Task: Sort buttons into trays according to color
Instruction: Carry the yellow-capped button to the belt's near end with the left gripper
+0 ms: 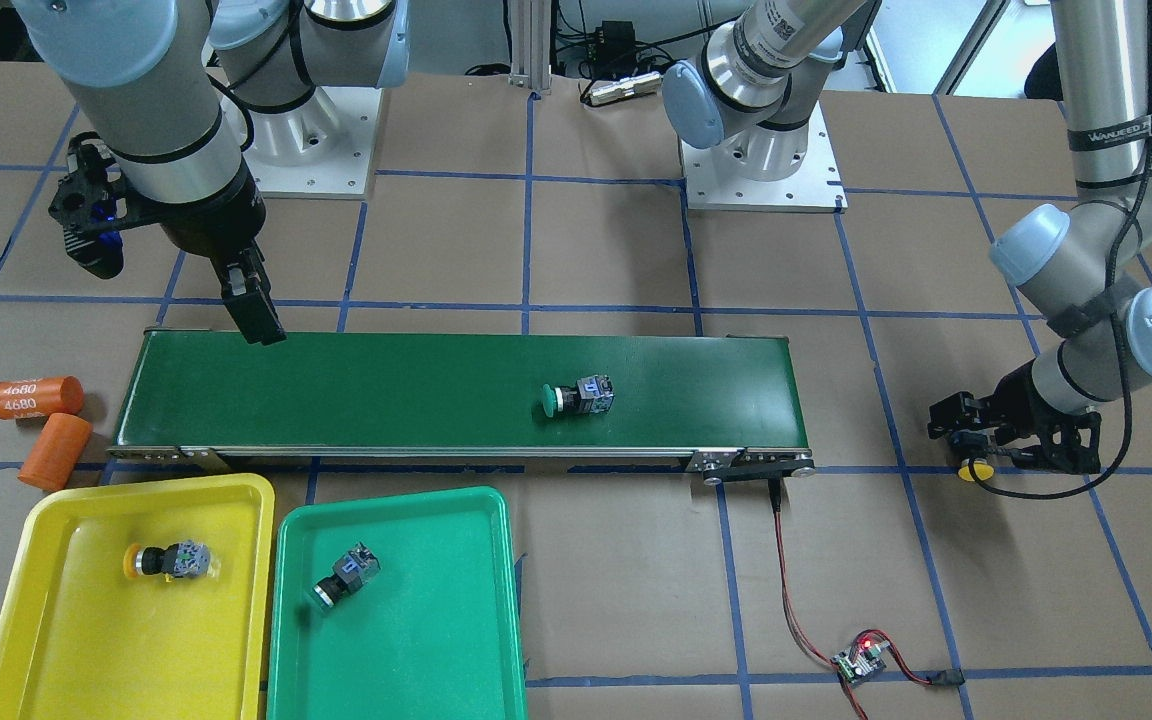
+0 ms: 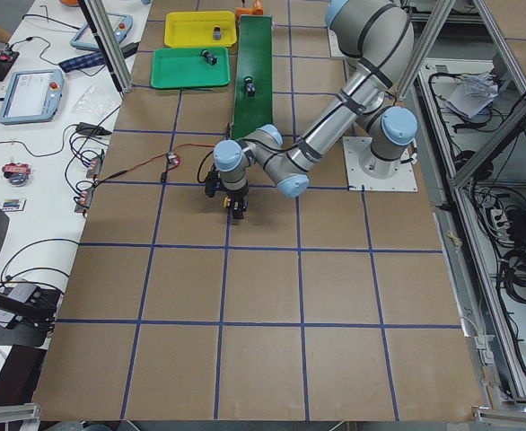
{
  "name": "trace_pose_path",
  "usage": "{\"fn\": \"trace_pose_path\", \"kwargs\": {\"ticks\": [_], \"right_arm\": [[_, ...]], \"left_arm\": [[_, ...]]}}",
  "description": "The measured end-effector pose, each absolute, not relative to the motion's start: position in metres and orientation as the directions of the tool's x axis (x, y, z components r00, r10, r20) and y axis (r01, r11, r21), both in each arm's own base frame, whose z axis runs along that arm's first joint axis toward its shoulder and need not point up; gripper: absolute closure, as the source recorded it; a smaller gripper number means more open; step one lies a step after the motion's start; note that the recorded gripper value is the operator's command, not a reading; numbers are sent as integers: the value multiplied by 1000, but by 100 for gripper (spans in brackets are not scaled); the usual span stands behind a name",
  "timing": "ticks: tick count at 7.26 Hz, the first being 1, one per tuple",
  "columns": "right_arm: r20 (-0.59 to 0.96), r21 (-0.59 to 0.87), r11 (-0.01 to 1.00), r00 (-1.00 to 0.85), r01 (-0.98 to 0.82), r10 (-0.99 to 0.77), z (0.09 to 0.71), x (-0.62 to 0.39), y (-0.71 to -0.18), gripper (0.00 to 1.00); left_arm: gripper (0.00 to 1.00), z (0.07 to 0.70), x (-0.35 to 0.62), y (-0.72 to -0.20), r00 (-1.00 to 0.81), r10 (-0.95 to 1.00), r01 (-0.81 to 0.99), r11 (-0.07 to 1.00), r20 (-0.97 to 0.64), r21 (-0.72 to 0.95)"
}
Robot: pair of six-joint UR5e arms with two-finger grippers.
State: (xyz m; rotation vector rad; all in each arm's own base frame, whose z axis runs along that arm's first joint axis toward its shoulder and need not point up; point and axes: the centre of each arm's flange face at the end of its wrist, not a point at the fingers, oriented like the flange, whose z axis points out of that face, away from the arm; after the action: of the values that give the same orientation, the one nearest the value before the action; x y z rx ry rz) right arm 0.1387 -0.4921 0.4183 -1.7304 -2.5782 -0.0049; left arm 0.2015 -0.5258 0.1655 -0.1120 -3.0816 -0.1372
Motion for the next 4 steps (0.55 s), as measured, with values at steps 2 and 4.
{"fn": "trace_pose_path", "kwargs": {"ticks": [2,4], "right_arm": [[36,-16,378,-377,926,925,416,138,-492,0],[39,-13,378,-377,926,925,414,138,-491,0]], "left_arm": [[46,164,201,-525,-996,72,77,993,59,88],[100,168,203,-529,-996,73,77,994,49,83]]}}
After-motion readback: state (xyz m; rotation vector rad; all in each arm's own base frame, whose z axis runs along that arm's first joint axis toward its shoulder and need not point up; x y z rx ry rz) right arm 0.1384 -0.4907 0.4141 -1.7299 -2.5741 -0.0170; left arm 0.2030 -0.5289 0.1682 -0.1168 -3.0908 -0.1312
